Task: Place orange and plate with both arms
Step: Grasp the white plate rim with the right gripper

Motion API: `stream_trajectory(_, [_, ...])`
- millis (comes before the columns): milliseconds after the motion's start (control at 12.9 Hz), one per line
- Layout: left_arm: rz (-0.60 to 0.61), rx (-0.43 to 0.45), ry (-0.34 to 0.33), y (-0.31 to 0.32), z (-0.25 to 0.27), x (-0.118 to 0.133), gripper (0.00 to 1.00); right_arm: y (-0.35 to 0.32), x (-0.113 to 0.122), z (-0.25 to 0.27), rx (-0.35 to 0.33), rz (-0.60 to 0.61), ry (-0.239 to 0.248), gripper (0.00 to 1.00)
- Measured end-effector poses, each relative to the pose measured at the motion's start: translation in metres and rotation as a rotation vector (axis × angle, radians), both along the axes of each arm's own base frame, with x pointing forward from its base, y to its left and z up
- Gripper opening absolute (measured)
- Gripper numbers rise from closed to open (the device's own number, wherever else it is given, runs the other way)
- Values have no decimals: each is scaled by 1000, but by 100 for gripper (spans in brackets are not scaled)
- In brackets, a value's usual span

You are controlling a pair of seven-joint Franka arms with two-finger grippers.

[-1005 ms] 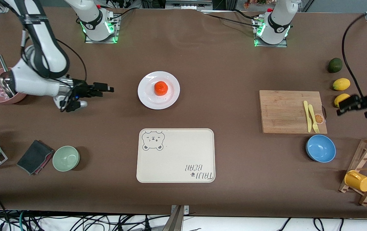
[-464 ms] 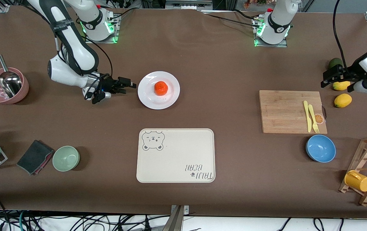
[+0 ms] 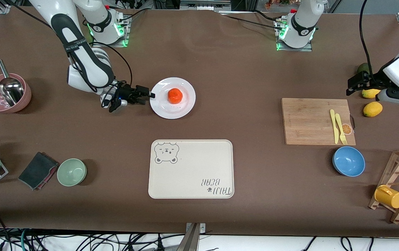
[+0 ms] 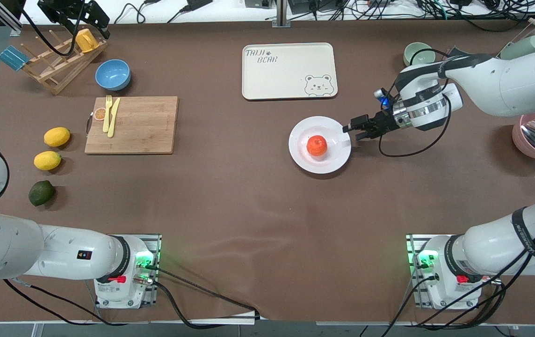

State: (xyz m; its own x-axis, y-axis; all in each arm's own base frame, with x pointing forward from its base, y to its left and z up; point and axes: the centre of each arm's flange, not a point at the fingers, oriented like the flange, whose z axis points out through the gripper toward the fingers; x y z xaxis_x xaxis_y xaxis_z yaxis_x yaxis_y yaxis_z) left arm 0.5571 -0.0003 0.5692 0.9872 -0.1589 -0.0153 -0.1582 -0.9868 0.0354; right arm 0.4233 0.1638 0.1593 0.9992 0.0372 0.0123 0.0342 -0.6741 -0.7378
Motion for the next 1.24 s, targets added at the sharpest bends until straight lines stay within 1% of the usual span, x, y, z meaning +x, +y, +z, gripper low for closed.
stream_trajectory(232, [-15,0,-1,-9,0,0,100,6,-6,-9,-11,-15,1,100])
stream_trajectory(386, [-21,0,-1,-12,0,0,100,13,-11,-13,-25,-29,-6,100])
stream_trajectory(541, [-26,1,-2,-15,-1,1,100,19,-15,-15,-22,-31,-6,96])
stream_trajectory(618, [-26,1,-4,-15,-1,1,100,19,-15,-16,-22,-34,-5,90])
stream_trajectory(695, [-25,1,-8,-14,-1,2,100,19,-15,-16,-22,-35,-6,90])
stream_trajectory(773, [-25,1,-10,-14,-1,2,100,19,-15,-16,-22,-36,-6,83])
stream_trajectory(850, [-25,1,-10,-14,-1,2,100,19,-15,-16,-22,-33,-8,70])
stream_trajectory(1005, [-25,1,-9,-14,-2,3,100,19,-16,-18,-20,-23,-21,48])
stream_trajectory(1082, [-25,1,-8,-14,-2,3,100,19,-17,-19,-17,-26,-26,39])
stream_trajectory(1159, [-25,1,-8,-14,-3,3,100,19,-17,-20,-13,-27,-33,38])
stream_trajectory(1236, [-24,1,-8,-14,-3,3,100,19,-19,-23,-10,-28,-37,32])
